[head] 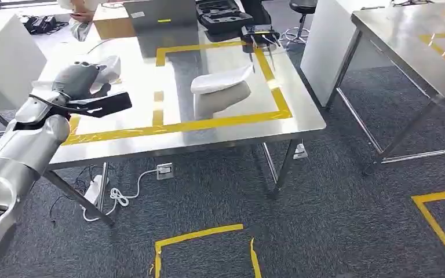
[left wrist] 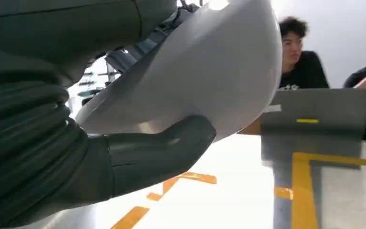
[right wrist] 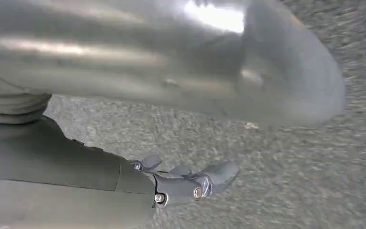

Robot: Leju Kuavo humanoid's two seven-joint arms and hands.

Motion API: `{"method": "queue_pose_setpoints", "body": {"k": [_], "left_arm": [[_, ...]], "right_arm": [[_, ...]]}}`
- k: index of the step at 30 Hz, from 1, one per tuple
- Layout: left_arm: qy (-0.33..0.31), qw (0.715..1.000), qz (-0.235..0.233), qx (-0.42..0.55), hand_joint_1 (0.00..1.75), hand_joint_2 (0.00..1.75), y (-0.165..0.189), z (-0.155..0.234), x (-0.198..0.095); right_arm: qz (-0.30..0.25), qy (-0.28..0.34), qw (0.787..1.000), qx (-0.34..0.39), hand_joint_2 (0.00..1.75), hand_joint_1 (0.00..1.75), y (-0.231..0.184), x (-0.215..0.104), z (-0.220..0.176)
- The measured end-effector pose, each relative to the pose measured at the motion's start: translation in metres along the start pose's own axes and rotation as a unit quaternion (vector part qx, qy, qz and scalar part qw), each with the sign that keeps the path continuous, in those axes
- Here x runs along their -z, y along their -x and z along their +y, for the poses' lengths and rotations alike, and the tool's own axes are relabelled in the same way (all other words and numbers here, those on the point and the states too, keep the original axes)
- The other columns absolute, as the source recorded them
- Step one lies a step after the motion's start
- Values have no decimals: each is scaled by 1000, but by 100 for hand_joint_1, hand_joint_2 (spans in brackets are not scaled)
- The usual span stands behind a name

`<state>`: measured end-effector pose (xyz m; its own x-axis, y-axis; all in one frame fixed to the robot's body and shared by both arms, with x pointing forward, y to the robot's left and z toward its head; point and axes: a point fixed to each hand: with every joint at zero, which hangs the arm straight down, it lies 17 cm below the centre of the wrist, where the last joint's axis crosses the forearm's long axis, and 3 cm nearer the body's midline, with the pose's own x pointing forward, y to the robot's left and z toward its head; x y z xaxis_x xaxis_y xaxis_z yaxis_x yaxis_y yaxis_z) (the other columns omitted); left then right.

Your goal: Take the parts from the cabinet and place them on the table.

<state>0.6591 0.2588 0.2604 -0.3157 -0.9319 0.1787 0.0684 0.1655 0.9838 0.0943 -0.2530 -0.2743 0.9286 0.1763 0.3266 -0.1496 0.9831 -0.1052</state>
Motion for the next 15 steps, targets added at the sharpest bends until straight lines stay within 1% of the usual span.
{"method": "queue_pose_setpoints", "body": {"k": [6,15], "left_arm": [[-11,1000,-9,2,175,175,-7,14,4],[9,1000,-19,-4,175,175,-22,-10,5]], "right_arm": [[-4,1,1000,0,0,0,-6,1,-2],[10,2,1000,10,0,0,10,-1,-1]]}}
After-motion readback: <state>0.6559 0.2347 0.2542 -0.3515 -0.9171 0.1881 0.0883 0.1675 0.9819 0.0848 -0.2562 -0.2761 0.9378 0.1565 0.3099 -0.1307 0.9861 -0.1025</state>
